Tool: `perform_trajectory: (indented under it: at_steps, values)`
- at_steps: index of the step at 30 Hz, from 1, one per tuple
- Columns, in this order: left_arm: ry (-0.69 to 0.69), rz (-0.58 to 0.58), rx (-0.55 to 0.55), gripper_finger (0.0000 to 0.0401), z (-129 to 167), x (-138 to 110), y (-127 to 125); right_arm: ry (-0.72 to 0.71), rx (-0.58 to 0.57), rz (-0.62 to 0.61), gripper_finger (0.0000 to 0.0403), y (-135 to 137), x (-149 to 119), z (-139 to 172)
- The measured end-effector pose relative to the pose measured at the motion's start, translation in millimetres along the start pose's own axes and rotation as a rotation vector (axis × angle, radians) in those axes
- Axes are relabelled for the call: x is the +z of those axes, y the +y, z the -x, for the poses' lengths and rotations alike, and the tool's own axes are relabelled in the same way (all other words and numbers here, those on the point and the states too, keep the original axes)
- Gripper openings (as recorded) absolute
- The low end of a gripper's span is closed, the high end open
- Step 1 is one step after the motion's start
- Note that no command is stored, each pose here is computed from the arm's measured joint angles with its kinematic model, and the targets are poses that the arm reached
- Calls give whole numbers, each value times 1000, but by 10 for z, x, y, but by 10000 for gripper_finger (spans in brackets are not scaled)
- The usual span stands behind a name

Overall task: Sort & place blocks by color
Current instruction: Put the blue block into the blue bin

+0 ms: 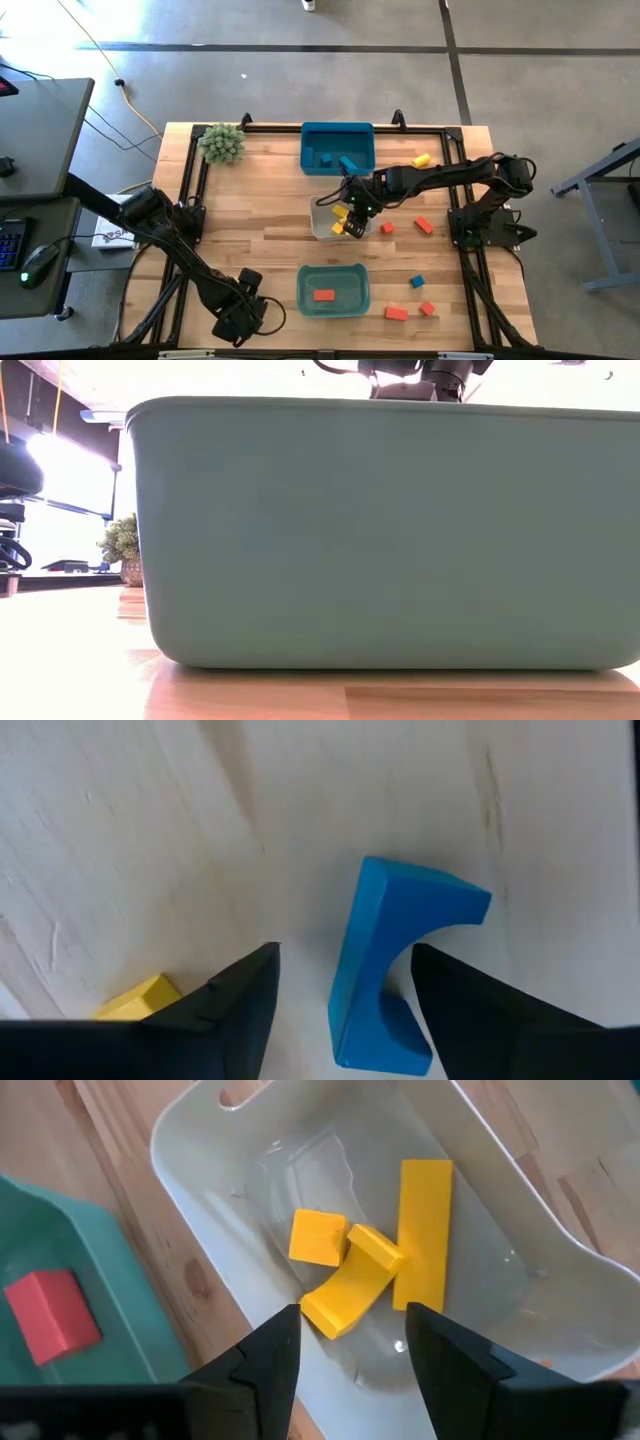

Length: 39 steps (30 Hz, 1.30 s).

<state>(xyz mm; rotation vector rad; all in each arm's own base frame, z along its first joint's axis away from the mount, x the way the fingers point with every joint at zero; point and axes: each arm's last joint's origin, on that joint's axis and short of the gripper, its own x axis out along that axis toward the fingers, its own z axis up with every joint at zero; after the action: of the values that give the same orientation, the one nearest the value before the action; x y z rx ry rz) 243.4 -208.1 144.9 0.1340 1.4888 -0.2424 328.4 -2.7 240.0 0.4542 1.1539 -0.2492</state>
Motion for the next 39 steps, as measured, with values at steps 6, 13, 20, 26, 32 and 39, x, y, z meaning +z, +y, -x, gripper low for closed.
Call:
perform_trajectory:
  at_steps: [6,13,20,26,32,39]
  values:
    - [4,16,-23,140,8,19,29,7,1,10,170,-2,-5,0]
    - [20,33,-68,15,21,66,131,7,1,11,170,-2,-6,0]
    - [9,59,-70,18,187,83,323,7,1,13,170,-2,-6,0]
    - [5,66,-12,9,418,48,629,-5,-15,30,170,-5,0,0]
    - [-56,92,72,10,687,19,1049,-6,-15,36,170,-5,1,0]
    - [-149,138,163,10,966,-50,1620,-13,-15,31,170,-29,21,0]
